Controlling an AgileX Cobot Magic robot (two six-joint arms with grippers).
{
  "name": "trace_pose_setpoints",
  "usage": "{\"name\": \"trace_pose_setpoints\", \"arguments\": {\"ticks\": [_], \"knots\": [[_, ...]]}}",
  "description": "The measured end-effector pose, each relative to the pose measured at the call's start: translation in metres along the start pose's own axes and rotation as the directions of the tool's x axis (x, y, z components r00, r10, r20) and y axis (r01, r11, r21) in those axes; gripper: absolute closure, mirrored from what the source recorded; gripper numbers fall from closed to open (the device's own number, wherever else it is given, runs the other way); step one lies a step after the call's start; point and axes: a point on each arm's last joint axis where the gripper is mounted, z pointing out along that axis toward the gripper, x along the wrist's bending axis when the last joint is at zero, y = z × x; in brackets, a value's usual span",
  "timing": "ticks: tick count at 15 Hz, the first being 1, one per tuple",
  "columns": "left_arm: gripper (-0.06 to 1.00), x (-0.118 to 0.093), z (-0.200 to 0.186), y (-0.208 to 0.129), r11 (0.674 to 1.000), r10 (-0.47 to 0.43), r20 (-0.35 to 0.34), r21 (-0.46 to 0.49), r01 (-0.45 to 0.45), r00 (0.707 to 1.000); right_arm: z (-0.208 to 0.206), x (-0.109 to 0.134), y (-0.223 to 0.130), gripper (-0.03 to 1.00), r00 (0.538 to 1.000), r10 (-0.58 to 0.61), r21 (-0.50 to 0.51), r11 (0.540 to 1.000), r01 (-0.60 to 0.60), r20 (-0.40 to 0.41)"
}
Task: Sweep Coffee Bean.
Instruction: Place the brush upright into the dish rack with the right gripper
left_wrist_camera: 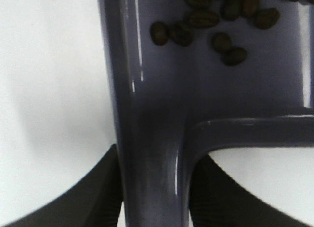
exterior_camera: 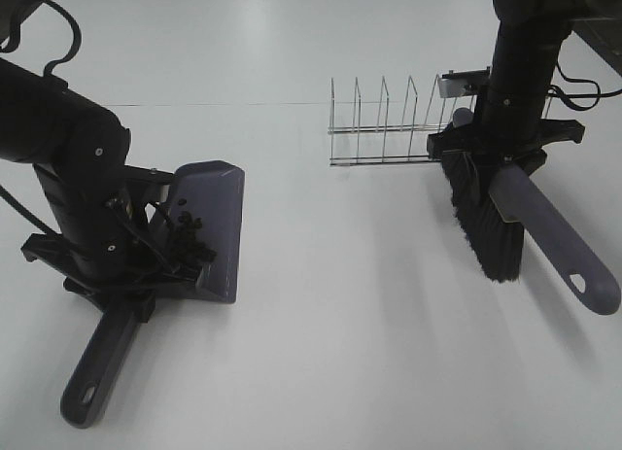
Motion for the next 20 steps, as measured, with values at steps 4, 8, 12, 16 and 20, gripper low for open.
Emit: {"name": "trace_pose_setpoints", "arguments": {"ticks": [4,8,12,16,20], "knots": [[0.61,0.000,0.000,0.000,1.000,0.000,0.000,0.000,0.000,1.000,0.002,-0.006,0.010,0.65,1.000,0.022,-0.010,1.000,-0.022,-0.002],[0.61,0.000,0.000,0.000,1.000,0.001,0.000,0.000,-0.001,1.000,-0.002,-0.005,0.033,0.65,0.999,0.012,-0.069,0.998,-0.015,-0.038],[0.61,0.000,0.000,0.000,1.000,0.001,0.000,0.001,-0.001,1.000,-0.003,-0.004,0.050,0.65,0.999,0.009,-0.122,0.992,-0.015,-0.046],[0.61,0.000,0.000,0.000,1.000,0.000,0.000,0.001,0.000,1.000,-0.006,-0.014,0.059,0.65,0.995,0.046,-0.151,0.987,-0.059,-0.087],[0.61,0.000,0.000,0.000,1.000,0.000,0.000,0.001,0.000,1.000,-0.019,-0.018,0.067,0.65,0.989,0.052,-0.211,0.974,-0.080,-0.136]]}}
